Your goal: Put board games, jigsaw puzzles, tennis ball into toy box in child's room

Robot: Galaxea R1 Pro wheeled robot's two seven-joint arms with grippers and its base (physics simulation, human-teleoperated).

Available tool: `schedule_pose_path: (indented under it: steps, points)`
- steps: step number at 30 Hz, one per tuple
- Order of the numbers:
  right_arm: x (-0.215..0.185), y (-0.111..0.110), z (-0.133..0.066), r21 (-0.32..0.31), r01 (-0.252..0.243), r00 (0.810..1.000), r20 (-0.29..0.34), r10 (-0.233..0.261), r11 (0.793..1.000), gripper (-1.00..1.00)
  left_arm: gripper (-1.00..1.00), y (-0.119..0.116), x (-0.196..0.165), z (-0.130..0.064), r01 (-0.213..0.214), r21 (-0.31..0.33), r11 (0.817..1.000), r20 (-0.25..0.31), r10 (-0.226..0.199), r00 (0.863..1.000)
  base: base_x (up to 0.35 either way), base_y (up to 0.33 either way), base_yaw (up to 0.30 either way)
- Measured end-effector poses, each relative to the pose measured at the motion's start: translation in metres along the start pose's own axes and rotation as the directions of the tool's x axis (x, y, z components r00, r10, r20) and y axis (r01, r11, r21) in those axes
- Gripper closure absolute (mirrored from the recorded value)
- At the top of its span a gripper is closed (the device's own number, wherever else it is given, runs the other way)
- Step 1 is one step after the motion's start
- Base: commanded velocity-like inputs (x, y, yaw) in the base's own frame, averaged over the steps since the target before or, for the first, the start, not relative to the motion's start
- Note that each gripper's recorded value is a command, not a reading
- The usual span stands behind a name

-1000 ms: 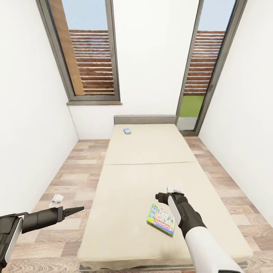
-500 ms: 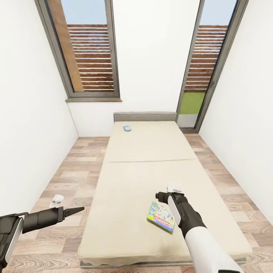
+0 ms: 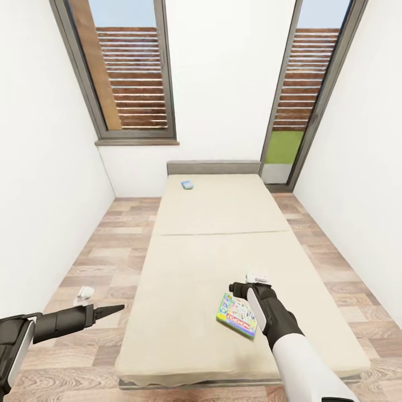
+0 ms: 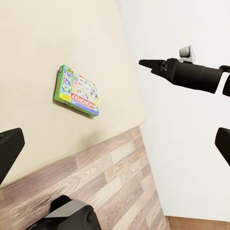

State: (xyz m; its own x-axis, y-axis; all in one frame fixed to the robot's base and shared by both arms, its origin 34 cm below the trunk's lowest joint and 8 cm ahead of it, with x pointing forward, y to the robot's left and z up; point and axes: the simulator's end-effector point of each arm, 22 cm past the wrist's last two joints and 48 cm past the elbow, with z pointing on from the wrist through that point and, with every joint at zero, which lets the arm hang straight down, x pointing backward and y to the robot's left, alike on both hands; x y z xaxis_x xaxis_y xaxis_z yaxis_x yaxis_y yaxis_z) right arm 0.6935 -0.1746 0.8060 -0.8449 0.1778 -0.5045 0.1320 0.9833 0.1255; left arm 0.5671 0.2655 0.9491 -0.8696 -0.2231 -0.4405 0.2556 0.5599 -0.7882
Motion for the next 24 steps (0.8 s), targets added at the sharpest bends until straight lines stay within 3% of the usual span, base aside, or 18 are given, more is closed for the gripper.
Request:
schedule_pose_path:
  steps: [9,15,24]
  points:
    - [0.000,-0.001,0.003,0.000,-0.001,1.000,-0.002,0.001,1.000,-1.00,-1.00,-0.006,-0.006,-0.002,-0.013,0.020,1.000,0.010,0.013,1.000,0.000,0.000,0.000]
    - [-0.027,-0.002,-0.007,-0.004,-0.008,0.998,0.055,0.008,1.000,-1.00,-1.00,-0.036,-0.014,-0.004,-0.055,0.110,0.992,0.016,0.054,0.998,0.000,0.000,0.000]
    - [-0.045,-0.001,-0.021,-0.011,0.001,0.998,0.058,0.000,1.000,-1.00,-1.00,-0.041,-0.014,-0.003,-0.063,0.133,0.989,0.010,0.063,0.998,0.000,0.000,0.000]
